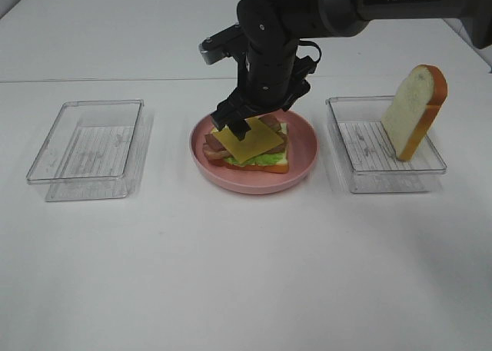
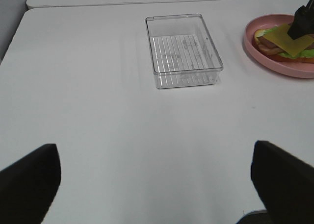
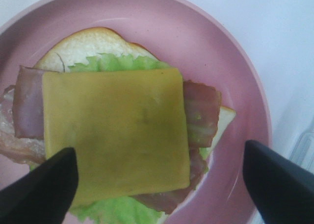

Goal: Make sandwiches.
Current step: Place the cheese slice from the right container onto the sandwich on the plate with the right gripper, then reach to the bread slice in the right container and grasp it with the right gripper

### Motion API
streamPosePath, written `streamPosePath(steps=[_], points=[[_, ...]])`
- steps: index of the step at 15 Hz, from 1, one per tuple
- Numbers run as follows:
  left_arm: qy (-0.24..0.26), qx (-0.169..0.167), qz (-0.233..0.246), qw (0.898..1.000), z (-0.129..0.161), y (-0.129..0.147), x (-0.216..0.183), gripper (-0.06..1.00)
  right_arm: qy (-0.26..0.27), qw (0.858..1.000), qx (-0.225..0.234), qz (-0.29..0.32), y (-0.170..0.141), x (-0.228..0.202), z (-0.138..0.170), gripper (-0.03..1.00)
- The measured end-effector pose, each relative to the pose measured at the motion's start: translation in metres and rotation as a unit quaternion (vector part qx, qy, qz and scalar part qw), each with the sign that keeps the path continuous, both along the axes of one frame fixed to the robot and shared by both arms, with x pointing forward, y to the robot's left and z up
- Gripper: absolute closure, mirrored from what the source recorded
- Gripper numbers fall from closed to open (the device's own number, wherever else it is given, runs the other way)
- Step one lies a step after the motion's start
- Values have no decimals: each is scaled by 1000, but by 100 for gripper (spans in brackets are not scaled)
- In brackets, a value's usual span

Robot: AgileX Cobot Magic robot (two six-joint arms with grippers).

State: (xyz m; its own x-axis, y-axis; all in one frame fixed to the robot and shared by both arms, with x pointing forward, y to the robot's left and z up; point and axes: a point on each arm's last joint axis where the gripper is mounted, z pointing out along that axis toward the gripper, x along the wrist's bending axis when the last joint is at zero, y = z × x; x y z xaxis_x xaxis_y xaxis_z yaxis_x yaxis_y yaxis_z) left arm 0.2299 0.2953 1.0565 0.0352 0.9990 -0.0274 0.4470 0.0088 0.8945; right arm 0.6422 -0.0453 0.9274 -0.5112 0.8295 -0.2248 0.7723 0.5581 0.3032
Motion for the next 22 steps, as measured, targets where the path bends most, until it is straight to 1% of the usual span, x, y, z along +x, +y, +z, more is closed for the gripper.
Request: streamPosePath(steps=[1,2,5,6,9,10,11,12,14,15,16,17,18,20,22], points=[[0,0,0,1000,0,0,0,-3,2,1000,-4,-1,-1,-1,2,3],[0,0,0,1000,0,0,0,-3,-2,1000,-5,-3,-3,-2,13,0],[0,0,0,1000,0,0,0,-3,-24,1000,-5,-3,-7,-5,40,-1],[0,0,0,1000,0,0,0,-3,-40,999,-13,-5,-12,-7,62,-1],[0,0,0,1000,0,0,0,-3,-55,998,-28,-29,-27,-3,99,-2],[0,0,0,1000,0,0,0,-3,-60,997,-28,-50,-42,2,119,-2],[0,0,0,1000,0,0,0,-3,-64,996,-26,-63,-55,6,130,-2],[0,0,0,1000,0,0,0,-3,-64,995,-21,-73,-63,9,135,-2],[0,0,0,1000,0,0,0,-3,-55,992,-6,-110,-98,19,145,-2],[0,0,0,1000,0,0,0,-3,-35,989,2,-143,-129,27,144,-2],[0,0,0,1000,0,0,0,-3,-24,985,9,-170,-150,31,143,-2],[0,0,0,1000,0,0,0,-3,-19,983,12,-180,-161,33,142,-2],[0,0,0,1000,0,0,0,-3,-6,978,19,-207,-187,37,141,-2],[0,0,0,1000,0,0,0,-3,6,972,39,-232,-212,39,140,-2],[0,0,0,1000,0,0,0,-3,16,967,51,-248,-227,41,137,-2]])
